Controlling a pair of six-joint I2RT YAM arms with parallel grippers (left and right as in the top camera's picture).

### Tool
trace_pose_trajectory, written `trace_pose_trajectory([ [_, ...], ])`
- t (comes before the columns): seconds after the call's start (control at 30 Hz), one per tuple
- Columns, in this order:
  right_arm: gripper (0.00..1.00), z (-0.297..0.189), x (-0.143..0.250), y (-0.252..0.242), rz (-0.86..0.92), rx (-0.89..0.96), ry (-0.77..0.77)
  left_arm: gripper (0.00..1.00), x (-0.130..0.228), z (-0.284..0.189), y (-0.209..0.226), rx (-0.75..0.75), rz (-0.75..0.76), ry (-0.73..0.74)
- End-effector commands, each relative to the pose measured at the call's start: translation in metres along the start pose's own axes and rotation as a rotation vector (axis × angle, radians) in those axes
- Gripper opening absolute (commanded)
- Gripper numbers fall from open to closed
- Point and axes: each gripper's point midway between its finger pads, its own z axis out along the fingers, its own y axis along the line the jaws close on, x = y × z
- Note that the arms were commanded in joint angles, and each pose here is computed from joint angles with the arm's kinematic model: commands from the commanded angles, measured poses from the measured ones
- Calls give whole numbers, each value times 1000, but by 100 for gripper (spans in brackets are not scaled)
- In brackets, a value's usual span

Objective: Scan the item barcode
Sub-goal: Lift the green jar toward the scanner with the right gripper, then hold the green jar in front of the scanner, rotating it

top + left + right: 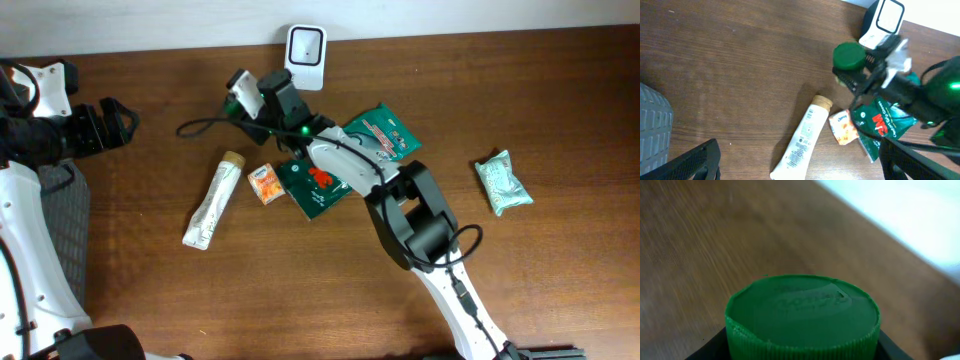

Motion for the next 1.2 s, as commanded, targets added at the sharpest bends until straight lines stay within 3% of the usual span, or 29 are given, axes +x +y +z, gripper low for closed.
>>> trace_pose_trajectory([
  [0.0, 45, -2, -6, -7, -15, 15, -15, 99, -6, -9, -6, 11, 1, -29],
  [0.3, 45, -2, 0, 4, -2, -88, -16, 99, -6, -9, -6, 11, 1, -29],
  [0.53, 46, 14, -5, 10, -34, -124, -134, 99, -6, -9, -6, 11, 1, -29],
  [0.73, 45, 27, 24, 22, -16, -184, -97, 99, -6, -9, -6, 11, 1, -29],
  [0.77, 52, 27, 27, 21, -12, -185, -85, 99, -6, -9, -6, 11, 1, -29],
  [0.83, 98, 27, 30, 18, -6, -184, -75, 99, -6, -9, -6, 11, 1, -29],
  [1.03, 98, 22, 49, -4, 34, -165, -12, 99, -6, -9, -6, 11, 1, -29],
  [1.17, 98, 7, 41, -11, 58, -219, -16, 99, -6, -9, -6, 11, 1, -29],
])
